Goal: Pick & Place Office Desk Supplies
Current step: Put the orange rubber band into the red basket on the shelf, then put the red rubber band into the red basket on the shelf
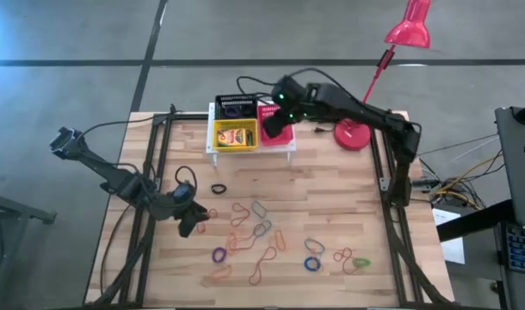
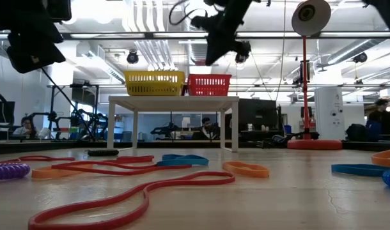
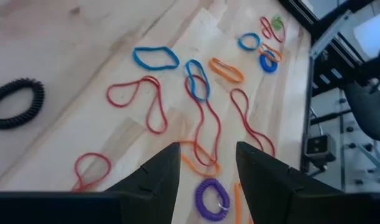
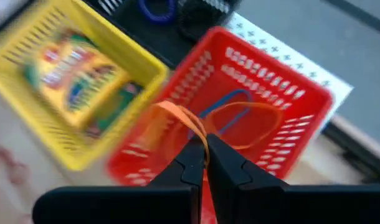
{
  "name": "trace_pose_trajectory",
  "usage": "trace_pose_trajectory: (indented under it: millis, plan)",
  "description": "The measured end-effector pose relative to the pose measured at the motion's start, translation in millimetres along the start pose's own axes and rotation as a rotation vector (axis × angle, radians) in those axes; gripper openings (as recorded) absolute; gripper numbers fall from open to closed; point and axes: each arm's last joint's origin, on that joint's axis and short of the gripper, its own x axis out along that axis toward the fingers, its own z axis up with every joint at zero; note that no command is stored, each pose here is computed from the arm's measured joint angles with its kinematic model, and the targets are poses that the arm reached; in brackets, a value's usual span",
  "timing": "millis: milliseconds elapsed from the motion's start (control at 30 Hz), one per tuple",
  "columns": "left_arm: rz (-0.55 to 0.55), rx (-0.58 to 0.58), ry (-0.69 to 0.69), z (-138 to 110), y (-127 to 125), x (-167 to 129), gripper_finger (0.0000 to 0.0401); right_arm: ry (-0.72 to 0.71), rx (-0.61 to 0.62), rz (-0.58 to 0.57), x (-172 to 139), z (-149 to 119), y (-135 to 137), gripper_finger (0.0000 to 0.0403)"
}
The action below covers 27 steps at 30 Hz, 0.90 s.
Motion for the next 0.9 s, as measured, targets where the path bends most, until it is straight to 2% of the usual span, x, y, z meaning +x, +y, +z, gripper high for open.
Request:
trace_pose_trajectory:
  millis: [167, 433, 733, 900]
  plan:
    - [0.040, -0.026, -0.053, 0.5, 2.5, 1.0, 0.0161, 0.090, -0.137, -0.046, 22.4, 9.7, -5.1, 0.0023]
    - [0.078, -0.122, -0.059, -1.6, 6.9, 2.1, 0.0161, 0.196, -0.245, -0.103, 35.6, 16.4, -11.0, 0.0098]
    - [0.107, -0.142, -0.129, 0.4, 7.7, 1.9, 0.0161, 0.166, -0.265, -0.076, -2.3, 18.6, -14.2, 0.0181]
    - [0.106, -0.144, -0.130, 0.7, 7.5, 2.0, 0.0161, 0.162, -0.266, -0.002, -27.6, 11.4, -4.2, 0.0204]
